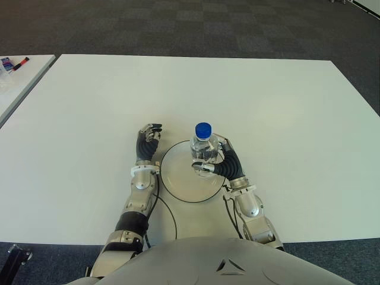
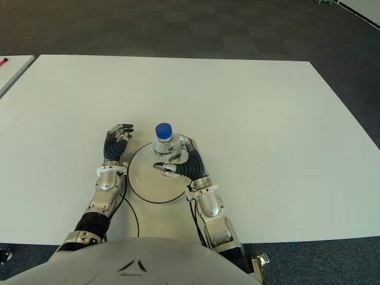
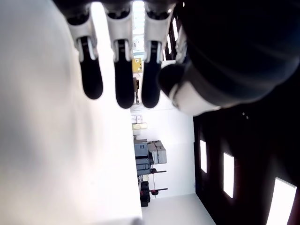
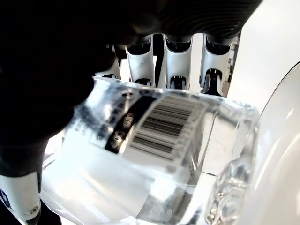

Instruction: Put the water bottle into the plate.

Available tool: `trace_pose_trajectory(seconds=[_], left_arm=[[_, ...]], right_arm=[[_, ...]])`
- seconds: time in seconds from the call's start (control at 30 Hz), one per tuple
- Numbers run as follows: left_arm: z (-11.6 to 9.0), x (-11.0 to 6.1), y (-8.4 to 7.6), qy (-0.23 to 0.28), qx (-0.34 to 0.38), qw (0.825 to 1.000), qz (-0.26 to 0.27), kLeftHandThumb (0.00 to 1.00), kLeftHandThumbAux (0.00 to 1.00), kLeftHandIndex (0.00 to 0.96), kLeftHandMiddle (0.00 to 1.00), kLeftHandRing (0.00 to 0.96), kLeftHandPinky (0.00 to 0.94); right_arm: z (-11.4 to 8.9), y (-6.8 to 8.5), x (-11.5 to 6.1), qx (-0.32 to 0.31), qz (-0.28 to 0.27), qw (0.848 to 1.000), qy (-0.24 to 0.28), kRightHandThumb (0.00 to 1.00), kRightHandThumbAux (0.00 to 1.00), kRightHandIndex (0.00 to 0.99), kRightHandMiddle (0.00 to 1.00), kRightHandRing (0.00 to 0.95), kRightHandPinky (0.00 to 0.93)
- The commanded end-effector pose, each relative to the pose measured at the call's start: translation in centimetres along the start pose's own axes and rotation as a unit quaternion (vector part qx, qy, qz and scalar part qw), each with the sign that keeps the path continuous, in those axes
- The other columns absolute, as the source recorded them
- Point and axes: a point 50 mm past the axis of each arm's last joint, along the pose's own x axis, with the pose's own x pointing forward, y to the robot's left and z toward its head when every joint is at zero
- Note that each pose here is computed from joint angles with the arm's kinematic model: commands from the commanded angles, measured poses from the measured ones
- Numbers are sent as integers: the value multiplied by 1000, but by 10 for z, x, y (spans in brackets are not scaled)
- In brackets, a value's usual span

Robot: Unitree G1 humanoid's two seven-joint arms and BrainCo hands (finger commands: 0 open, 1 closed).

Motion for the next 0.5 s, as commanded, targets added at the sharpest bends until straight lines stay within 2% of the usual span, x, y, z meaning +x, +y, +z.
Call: trace_pose_trajectory(seconds=[0.03,0.5], left_arm=[[0,-1,-2,-2,1,1000,3,716,711,410,342,344,355],[0,-2,-4,-9,3,1000,5,716,711,410,349,348,360]], right_arm=[[-2,3,1,3,-7,1000,12,842,677,418,485,565,559],[-9,5,-1,-13,-13,999,34,843,677,421,481,555,541]])
